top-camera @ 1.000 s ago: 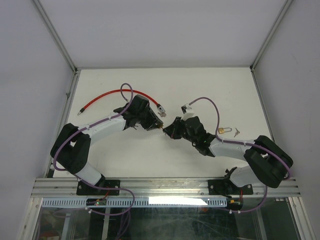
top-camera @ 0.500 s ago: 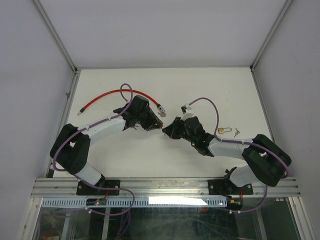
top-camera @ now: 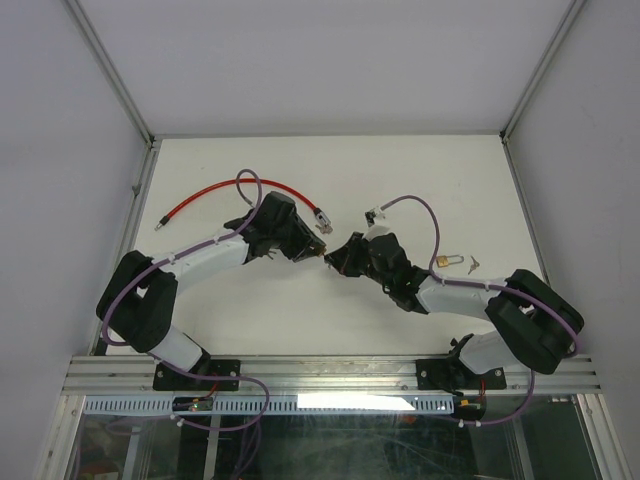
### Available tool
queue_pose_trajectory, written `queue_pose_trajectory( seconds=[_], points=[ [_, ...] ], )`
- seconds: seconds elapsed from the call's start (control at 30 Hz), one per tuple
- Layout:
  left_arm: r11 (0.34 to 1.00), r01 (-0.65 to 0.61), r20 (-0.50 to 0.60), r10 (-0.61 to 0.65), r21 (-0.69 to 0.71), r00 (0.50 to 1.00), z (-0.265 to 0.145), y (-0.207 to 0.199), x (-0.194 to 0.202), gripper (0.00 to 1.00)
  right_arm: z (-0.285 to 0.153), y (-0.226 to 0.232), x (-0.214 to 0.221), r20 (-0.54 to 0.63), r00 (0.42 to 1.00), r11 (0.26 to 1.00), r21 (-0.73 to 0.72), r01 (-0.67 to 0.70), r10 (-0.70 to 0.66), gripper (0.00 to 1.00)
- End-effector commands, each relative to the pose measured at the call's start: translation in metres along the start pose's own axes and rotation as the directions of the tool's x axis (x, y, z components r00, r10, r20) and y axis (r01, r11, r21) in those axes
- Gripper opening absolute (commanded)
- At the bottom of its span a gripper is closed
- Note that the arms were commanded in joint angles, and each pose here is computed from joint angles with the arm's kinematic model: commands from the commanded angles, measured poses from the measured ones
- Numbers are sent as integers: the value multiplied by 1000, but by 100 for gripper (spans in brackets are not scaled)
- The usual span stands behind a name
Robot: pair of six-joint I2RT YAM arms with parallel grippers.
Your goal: Unlock with the key
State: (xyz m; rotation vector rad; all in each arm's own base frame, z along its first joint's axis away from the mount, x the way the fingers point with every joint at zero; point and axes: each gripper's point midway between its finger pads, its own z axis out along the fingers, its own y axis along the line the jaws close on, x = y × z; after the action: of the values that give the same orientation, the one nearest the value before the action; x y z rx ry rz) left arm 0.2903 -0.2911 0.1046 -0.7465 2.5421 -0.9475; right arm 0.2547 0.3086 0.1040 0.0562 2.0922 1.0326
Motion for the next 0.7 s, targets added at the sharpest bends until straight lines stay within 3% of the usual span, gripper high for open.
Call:
queue_pose_trajectory(
  seconds=[0.0, 0.67],
  points=[
    [994, 0, 8, -1, 105, 1000, -17, -28, 2, 11, 0, 11, -26, 107, 994, 1000, -20, -19, 21, 0],
    [974, -8, -88, 29, 227, 996, -29, -60, 42, 9, 6, 26, -65, 320, 947, 991, -106, 75, -38, 0]
  ],
)
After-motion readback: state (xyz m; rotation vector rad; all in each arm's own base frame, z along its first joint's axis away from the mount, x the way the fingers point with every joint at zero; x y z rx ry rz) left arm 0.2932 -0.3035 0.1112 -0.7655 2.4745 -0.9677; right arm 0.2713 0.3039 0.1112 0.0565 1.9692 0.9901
